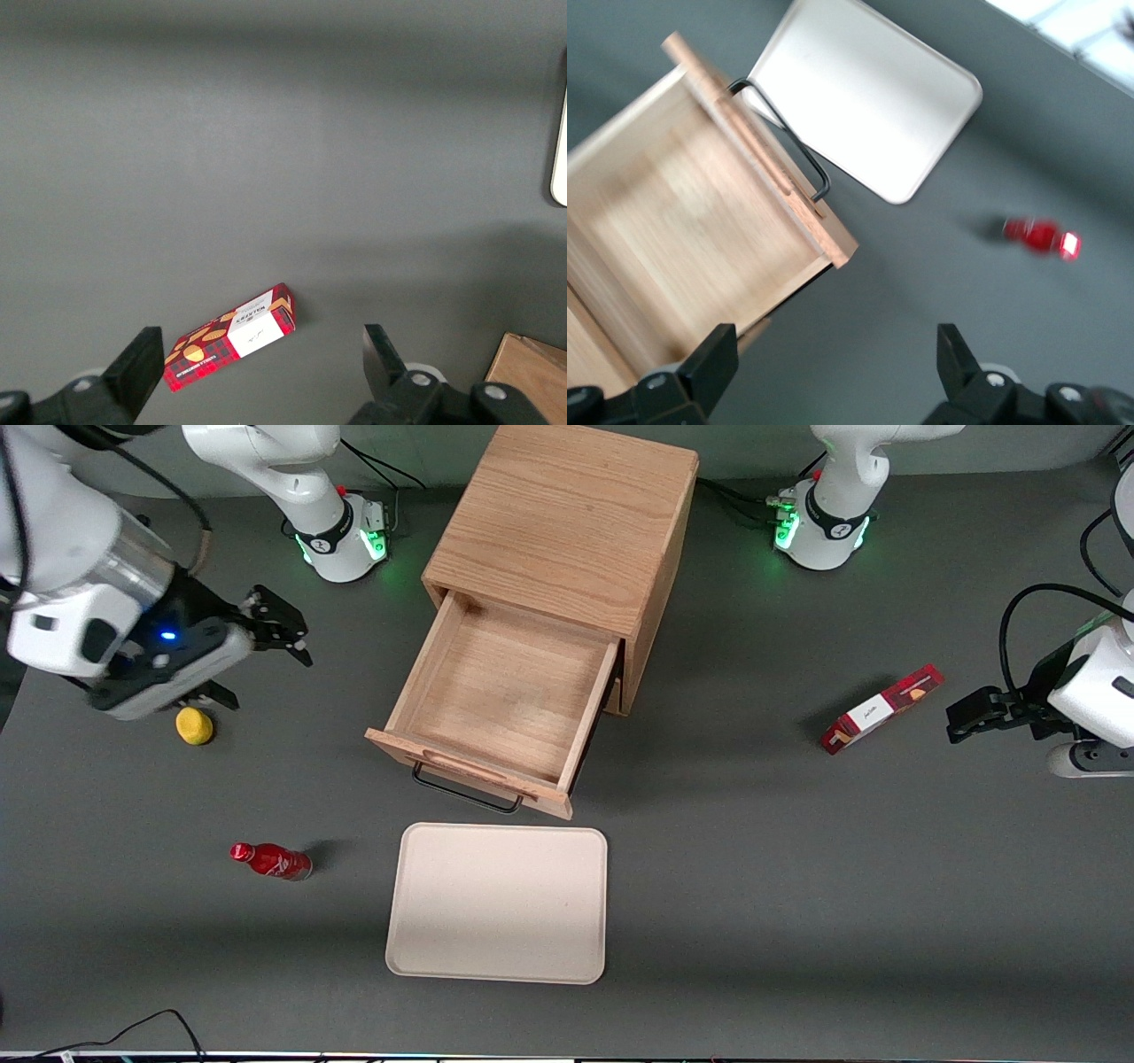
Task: Close top drawer
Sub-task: 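Move the right gripper toward the front of the open wooden drawer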
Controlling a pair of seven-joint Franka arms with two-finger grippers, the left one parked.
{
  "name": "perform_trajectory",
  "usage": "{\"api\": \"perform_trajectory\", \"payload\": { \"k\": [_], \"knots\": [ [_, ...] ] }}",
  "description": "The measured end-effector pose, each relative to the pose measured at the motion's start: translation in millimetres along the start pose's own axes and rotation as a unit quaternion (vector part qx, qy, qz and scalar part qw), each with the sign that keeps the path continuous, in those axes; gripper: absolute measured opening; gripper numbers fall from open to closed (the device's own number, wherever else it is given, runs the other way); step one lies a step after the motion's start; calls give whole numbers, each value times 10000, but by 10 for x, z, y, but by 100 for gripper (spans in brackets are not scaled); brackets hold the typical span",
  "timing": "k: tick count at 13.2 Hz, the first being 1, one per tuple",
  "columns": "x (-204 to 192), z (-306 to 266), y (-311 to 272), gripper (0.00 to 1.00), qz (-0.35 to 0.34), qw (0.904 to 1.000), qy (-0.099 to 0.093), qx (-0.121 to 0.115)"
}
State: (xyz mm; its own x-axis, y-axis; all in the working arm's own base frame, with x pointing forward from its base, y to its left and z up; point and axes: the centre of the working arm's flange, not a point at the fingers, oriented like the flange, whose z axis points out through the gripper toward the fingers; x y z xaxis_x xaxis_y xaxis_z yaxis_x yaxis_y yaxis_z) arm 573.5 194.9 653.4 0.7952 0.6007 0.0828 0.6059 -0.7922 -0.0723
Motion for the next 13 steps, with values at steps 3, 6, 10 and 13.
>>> {"api": "perform_trajectory", "payload": {
  "k": [3,6,10,13],
  "knots": [
    [228,262,267,100,-663,9974,-59,265],
    [410,512,561,100,-1059,9924,-145,605],
    [603,830,723,100,-1112,9858,22,1256],
    [694,1143,822,100,-1057,9823,-24,1545]
  ]
}}
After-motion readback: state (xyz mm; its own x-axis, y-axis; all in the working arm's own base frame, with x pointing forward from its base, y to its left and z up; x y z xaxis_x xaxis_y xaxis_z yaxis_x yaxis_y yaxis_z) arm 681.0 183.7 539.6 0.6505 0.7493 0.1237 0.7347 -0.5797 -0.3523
